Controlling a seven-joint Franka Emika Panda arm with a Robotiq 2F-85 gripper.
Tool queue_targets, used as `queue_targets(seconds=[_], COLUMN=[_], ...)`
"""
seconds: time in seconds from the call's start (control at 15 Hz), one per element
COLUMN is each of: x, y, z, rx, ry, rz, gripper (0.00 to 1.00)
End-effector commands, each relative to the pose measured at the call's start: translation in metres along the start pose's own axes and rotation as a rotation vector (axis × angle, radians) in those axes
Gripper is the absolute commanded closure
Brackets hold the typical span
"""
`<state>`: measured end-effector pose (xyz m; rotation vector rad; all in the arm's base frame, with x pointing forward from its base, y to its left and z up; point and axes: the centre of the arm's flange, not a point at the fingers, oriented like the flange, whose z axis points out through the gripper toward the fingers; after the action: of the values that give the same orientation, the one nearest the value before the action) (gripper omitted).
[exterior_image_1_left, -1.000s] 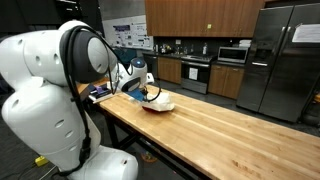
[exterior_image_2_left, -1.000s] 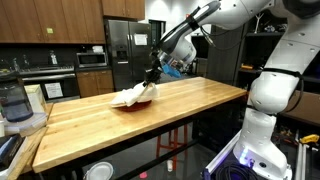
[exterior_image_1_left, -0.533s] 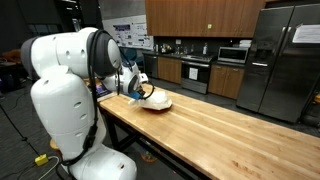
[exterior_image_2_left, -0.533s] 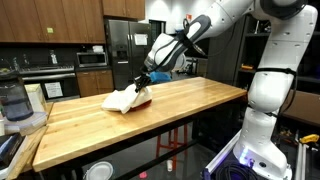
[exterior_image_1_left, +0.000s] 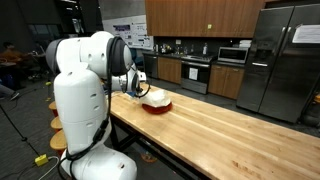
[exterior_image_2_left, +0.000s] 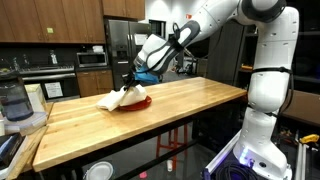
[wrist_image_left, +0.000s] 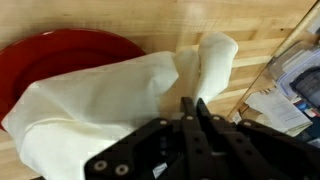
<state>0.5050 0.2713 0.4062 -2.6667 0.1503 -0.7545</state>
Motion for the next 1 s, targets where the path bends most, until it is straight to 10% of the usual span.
queue_targets(seconds=[0.0, 0.93], x=[-0.011, -0.005], y=[-0.015, 0.067], z=[0.034, 0.014], rx=[0.033, -0.074], ry=[0.085, 0.275], rz=[0.18, 0.668], gripper=[0.99, 0.99])
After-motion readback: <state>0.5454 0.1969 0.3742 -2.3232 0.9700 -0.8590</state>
